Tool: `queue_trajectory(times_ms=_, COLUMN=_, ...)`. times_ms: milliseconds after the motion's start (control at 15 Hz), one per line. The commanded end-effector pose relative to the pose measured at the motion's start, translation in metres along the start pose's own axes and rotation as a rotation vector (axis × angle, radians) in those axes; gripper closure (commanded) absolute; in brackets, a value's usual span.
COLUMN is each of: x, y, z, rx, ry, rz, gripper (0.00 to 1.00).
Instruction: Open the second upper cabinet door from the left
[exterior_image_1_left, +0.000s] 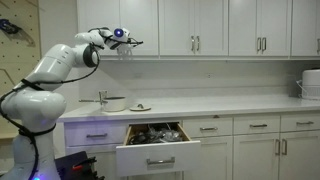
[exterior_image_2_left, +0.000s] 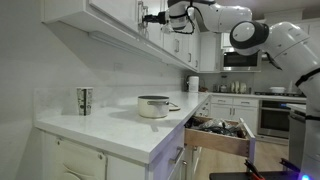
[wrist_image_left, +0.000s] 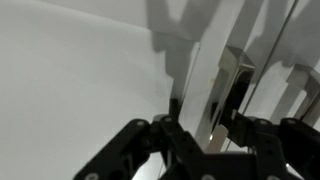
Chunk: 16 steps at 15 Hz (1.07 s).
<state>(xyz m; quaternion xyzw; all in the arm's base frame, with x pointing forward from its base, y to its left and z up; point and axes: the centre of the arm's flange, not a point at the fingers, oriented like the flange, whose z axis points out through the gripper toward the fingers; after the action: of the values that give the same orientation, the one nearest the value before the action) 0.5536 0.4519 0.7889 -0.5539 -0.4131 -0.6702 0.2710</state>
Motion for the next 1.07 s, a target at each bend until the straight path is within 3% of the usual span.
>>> queue_trajectory(times_ms=0, x=0.014, y=0.009, z=0.011, rx=-0.031, ry=0.011, rz=0.007, gripper=0.86)
queue_trajectory(times_ms=733, x=0.061, y=0.009, z=-0.02, rx=-0.02, ry=-0.069, rz=0.123, gripper=0.87)
queue_trajectory(times_ms=1000, x=0.078, y=0.008, z=-0.032, rx=-0.032, ry=-0.061, rz=0.129, gripper=0.87)
